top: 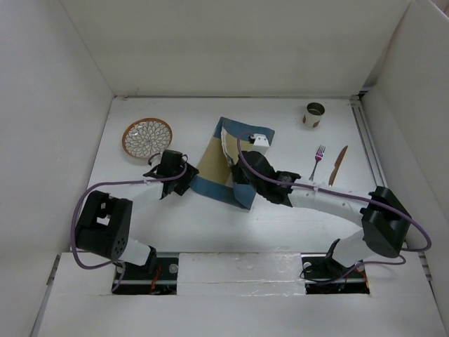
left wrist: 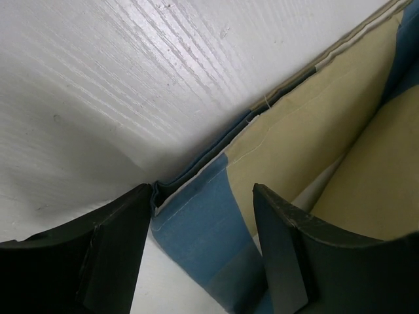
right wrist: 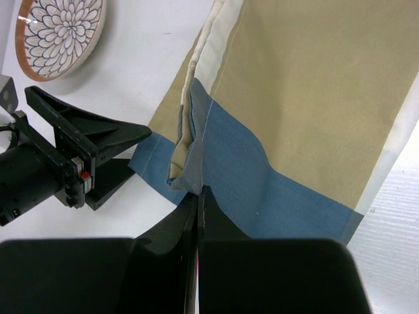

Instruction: Set the dinner table for one person

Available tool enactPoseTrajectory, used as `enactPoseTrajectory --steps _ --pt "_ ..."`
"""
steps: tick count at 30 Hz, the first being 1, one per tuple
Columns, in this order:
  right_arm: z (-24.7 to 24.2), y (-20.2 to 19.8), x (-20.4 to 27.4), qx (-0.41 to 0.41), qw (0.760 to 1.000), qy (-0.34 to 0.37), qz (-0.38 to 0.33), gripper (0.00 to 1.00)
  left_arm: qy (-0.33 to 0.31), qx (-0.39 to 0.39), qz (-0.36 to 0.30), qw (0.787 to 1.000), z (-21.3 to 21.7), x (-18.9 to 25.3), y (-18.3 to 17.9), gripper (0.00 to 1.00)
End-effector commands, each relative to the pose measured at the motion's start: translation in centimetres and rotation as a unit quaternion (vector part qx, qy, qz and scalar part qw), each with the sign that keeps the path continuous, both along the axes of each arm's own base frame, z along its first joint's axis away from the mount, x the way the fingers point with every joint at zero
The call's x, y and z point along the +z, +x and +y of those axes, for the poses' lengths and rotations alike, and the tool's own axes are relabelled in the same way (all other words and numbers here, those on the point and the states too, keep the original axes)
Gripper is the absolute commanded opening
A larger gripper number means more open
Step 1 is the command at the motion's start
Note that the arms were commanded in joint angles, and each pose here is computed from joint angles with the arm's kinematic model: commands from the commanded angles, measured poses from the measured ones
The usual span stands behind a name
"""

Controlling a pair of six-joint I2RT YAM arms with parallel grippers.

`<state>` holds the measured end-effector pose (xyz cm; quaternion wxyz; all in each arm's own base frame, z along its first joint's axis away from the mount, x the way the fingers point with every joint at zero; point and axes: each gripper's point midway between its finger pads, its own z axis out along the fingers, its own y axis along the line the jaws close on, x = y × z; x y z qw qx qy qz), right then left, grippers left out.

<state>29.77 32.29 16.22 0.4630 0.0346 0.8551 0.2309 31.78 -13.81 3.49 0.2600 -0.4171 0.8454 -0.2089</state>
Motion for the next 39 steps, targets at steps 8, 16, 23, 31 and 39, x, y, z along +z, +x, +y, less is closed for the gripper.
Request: enactPoseTrajectory --steps 8,16,23,31,39 --pt "0.9 1.2 1.4 -0.015 0.999 0.037 -0.016 0.00 0.023 0.011 0.034 0.999 1.6 -0.5 -3.3 0.57" --pt "0.9 1.6 1.4 -0.022 0.999 0.041 -0.014 0.00 0.018 0.013 0.038 0.999 1.7 -0.6 -4.1 0.57" --pt "1.1 1.5 1.0 -0.020 0.999 0.043 -0.007 0.00 0.019 0.007 0.066 0.998 1.4 -2.9 -4.5 0.51" --pt "0.9 1.4 1.4 -0.020 0.999 0.046 -0.010 0.00 0.012 0.001 0.073 0.997 0.8 -3.6 -3.8 0.14" --pt "-1.6 1.1 6.7 -0.032 0.994 0.091 -0.046 0.00 0.029 -0.027 0.006 0.999 0.3 1.7 -0.5 0.00"
